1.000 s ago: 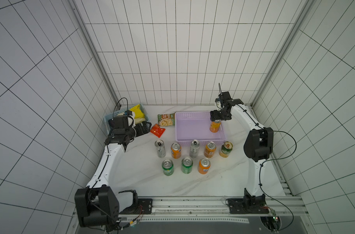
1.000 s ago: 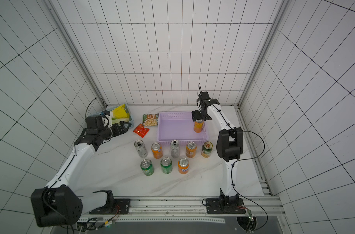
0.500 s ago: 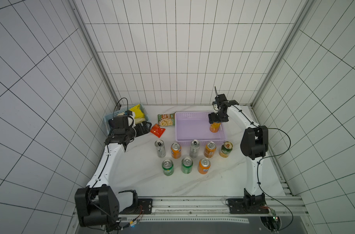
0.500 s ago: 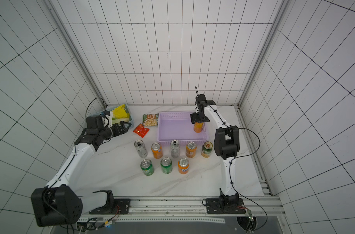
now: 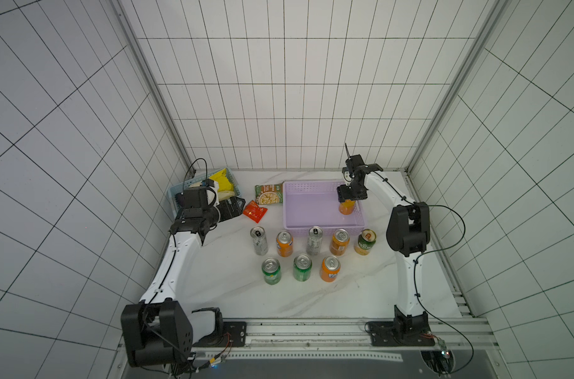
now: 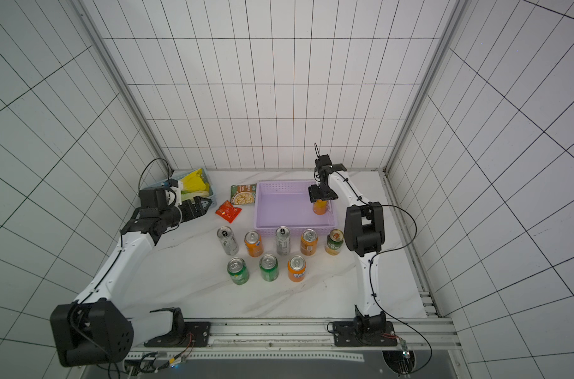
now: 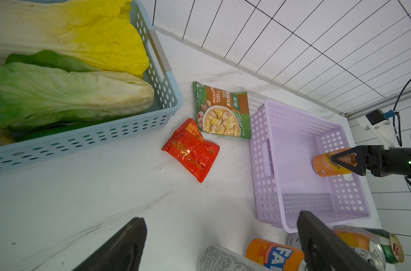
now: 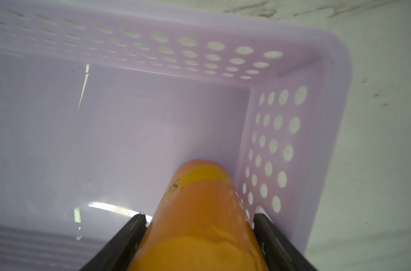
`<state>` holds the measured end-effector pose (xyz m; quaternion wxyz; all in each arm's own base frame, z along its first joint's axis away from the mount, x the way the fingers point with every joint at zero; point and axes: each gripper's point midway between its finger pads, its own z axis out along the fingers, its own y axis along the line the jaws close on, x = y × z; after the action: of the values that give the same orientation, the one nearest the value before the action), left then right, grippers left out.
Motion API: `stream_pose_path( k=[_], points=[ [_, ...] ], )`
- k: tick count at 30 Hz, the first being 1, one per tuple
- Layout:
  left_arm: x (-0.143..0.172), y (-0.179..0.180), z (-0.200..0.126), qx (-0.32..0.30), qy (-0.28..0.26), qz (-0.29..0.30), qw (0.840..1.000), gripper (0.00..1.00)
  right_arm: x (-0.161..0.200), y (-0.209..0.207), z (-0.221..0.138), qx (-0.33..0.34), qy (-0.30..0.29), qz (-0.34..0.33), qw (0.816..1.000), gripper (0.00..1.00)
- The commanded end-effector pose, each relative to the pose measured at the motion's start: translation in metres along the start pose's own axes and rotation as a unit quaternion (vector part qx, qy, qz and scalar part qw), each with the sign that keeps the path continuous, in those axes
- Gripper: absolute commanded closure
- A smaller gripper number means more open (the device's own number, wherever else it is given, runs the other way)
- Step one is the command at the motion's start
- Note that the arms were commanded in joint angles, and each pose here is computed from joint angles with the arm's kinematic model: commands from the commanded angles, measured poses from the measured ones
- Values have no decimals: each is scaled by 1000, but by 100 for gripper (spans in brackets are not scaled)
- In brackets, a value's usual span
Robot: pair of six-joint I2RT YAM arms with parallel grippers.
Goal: Take out the drinks from the basket
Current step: Pick up the drink from the basket.
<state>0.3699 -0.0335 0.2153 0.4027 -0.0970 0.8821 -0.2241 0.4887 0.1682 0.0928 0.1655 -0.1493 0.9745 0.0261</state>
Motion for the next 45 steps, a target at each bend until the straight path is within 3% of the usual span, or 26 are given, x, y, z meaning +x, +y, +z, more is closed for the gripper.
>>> stream_pose_path(
  k=[1,27,45],
  points=[
    [-6,-3,-1,7,-7,5,1000,2,-5,2,-1,6,-1,-7,1000,28],
    [-7,-4,-3,9,-9,5,1000,2,-22,19,-104,13,-92,-30,995,32],
    [-8,-6,-4,14,-11,6,1000,2,21,50,-189,10,-134,-61,989,32]
  ],
)
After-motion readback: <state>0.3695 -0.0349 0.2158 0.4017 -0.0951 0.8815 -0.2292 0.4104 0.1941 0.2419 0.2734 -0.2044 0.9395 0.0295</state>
